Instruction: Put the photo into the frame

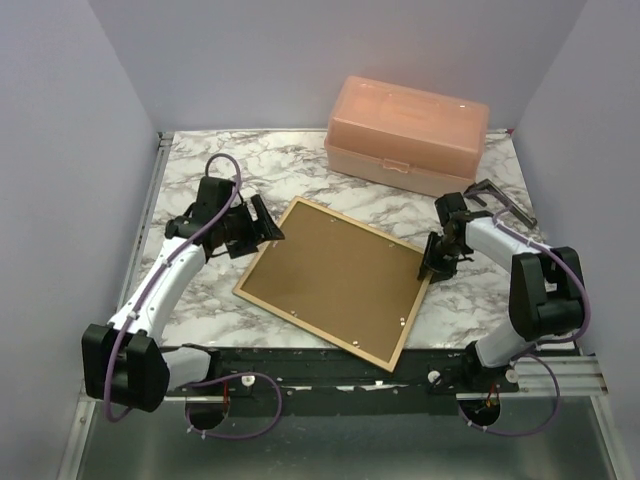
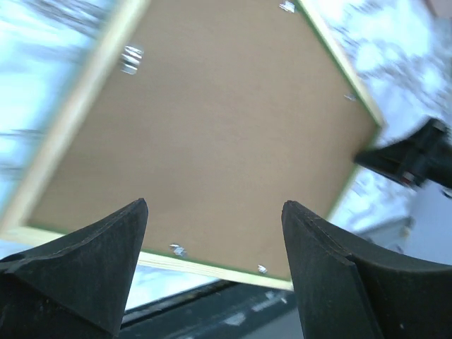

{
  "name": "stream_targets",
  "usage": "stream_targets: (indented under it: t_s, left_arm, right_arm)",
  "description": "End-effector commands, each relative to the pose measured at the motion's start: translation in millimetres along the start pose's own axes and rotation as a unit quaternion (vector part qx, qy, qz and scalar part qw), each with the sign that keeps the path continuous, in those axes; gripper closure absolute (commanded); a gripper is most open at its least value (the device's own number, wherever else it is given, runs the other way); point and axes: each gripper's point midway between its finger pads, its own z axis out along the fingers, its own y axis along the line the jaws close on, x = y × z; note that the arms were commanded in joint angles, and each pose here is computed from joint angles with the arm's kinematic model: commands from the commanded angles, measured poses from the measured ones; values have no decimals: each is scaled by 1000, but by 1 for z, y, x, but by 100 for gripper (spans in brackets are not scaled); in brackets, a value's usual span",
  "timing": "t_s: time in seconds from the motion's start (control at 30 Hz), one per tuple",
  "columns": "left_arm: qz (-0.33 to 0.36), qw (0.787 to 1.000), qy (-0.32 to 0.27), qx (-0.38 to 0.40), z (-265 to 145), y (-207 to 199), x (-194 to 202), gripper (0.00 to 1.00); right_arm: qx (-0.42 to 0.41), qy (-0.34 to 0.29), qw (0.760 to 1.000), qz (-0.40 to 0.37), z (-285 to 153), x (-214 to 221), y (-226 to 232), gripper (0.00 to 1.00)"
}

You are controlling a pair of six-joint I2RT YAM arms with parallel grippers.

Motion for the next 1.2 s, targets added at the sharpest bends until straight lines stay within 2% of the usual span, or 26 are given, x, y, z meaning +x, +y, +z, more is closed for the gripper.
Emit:
stream_targets:
  t_s: [0.0, 0.03, 0.07, 0.23, 0.33, 0.4, 0.47, 0.6, 0.67, 0.83, 0.93, 1.17]
  left_arm:
    - [30, 984, -8, -177, -10, 75, -20, 21]
    - [27, 980, -5, -197, -9, 85, -24, 21]
    - [24, 977, 4, -211, -5, 93, -24, 21]
    - [11, 968, 36, -248, 12, 118, -23, 21]
    - [3, 966, 63, -249, 25, 125, -17, 21]
    - [-3, 967, 80, -242, 35, 127, -12, 21]
    - [-11, 968, 98, -230, 43, 126, -6, 22]
    - [-34, 976, 117, -181, 56, 116, 7, 22]
    - [-44, 979, 127, -156, 61, 110, 16, 22]
    - [-49, 976, 150, -152, 64, 113, 41, 23]
    - [-55, 976, 157, -142, 62, 110, 54, 23]
    - [-53, 973, 179, -134, 53, 101, 96, 23]
  right_arm:
    - [42, -64, 996, -52, 6, -46, -3, 67]
    - [47, -65, 995, -60, 6, -50, -3, 74]
    - [51, -68, 994, -67, 6, -56, -2, 76]
    - [105, -97, 986, -83, 8, -79, -13, 78]
    - [120, -105, 984, -77, 8, -87, -16, 68]
    - [104, -94, 988, -66, 11, -86, -8, 58]
    - [78, -85, 992, -58, 10, -84, 3, 41]
    - [28, -70, 996, -53, -1, -75, 21, 24]
    - [16, -60, 997, -50, -5, -66, 22, 20]
    - [-72, -6, 996, -50, 0, -28, 41, 19]
    - [-89, 22, 995, -43, 13, -18, 46, 19]
    - [-106, 19, 992, -69, 13, -45, 71, 19]
